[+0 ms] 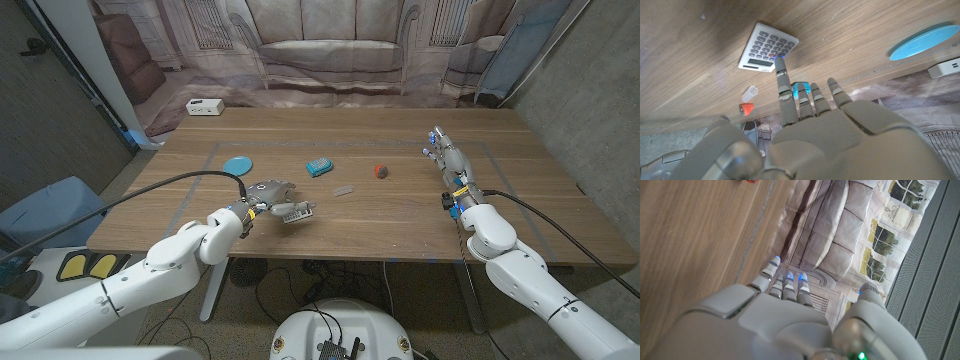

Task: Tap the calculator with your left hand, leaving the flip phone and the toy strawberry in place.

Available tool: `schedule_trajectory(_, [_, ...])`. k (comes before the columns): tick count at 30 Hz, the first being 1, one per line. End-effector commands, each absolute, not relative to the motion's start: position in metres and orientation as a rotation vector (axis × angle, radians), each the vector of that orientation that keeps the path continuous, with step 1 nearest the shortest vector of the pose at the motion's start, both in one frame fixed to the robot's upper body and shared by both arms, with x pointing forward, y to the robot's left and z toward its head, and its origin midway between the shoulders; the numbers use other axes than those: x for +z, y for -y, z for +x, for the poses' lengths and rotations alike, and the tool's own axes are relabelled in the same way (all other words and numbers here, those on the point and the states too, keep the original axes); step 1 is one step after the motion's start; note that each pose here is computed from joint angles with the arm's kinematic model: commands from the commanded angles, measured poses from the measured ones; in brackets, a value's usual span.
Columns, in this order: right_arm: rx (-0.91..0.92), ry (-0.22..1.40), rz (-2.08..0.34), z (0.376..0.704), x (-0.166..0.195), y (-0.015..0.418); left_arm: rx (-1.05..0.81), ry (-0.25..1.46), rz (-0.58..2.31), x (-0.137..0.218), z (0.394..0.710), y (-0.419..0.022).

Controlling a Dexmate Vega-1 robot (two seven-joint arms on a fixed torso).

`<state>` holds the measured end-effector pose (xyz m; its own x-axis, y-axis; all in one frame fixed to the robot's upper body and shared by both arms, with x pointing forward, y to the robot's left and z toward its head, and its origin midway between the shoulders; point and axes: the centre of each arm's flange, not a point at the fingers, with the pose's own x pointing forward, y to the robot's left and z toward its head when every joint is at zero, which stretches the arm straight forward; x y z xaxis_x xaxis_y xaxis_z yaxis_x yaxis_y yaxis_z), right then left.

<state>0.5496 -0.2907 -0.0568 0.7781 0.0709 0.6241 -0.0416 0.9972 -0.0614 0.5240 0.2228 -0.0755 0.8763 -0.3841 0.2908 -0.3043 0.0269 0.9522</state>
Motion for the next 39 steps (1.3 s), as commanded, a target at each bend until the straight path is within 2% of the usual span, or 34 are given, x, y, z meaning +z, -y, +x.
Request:
schedule_trajectory(1, [0.049, 0.682, -0.043, 0.547, -0.057, 0.293, -0.078, 0.560, 1.573, -0.078, 0.527, -0.218])
schedule_trajectory(39, [0.048, 0.661, -0.045, 0.547, -0.058, 0.294, -0.149, 0.459, 1.608, -0.084, 0.544, -0.215])
